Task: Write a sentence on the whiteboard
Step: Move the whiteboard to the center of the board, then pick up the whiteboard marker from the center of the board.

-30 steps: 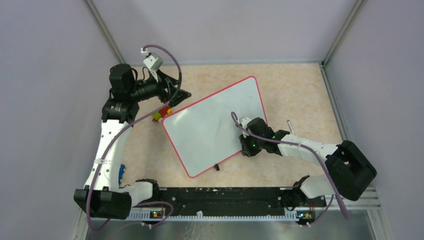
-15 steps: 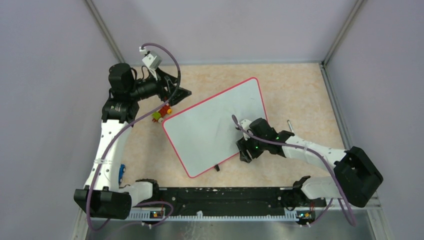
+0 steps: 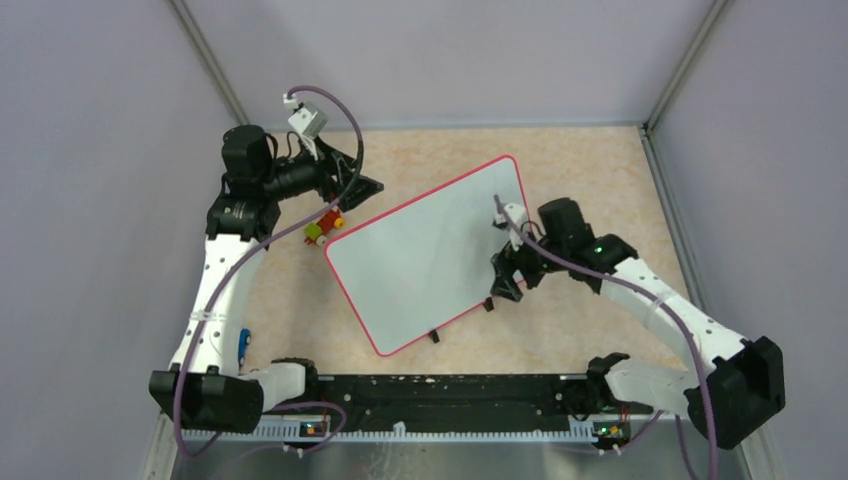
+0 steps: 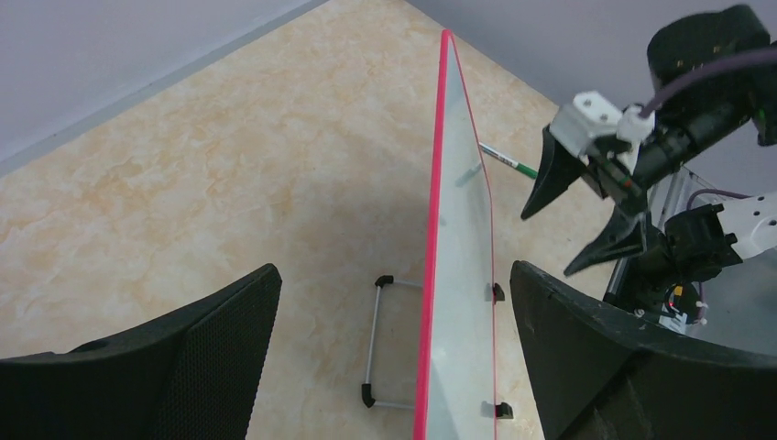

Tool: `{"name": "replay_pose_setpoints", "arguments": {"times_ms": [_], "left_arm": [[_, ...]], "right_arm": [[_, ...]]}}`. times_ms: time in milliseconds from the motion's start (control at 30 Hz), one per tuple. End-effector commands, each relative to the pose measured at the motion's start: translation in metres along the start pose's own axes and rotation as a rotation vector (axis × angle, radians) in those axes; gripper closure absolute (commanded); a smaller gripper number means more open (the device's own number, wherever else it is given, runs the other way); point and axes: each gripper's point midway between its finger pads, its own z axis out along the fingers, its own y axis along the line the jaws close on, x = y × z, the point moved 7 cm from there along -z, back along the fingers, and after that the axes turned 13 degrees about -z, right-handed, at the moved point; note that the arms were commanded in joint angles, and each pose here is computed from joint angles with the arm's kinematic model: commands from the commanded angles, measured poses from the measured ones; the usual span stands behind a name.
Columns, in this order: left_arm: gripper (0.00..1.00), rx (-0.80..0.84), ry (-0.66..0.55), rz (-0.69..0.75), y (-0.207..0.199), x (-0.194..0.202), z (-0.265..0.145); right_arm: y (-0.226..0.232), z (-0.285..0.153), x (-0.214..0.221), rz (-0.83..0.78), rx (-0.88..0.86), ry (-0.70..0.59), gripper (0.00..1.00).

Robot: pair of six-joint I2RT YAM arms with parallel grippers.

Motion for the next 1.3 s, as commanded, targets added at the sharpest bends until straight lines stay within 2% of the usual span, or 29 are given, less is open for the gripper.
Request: {"name": "replay_pose_setpoints", "arguments": {"times_ms": [0,200,367,633,933,1267], "left_arm": [[0.01,-0.012,0.009,0.020,0.004,-0.009,0.002],[0.01,-0.012,0.024,0.033,0.011,-0.007,0.006],[0.01,-0.012,0.036,0.015,0.014,-0.005,0.010],[0.01,-0.060,0.039,0.009,0.019,-0.003,0.010],[0.01,-0.037,0.016,0.028,0.016,0.004,0.008],[0.01,-0.023,0.026,-0.021,0.017,0.010,0.011]], "right_arm": [[-0.027,-0.046,-0.005,0.004,0.038,-0.078,0.20],[-0.082,-0.088,0.045,0.167,0.222,0.022,0.22],[-0.124,-0.106,0.091,0.328,0.328,0.191,0.34],[-0.161,-0.093,0.110,0.355,0.328,0.399,0.50],[-0.184,-0.054,0.126,0.404,0.265,0.545,0.52],[-0.207,-0.033,0.148,0.412,0.304,0.671,0.55]]}}
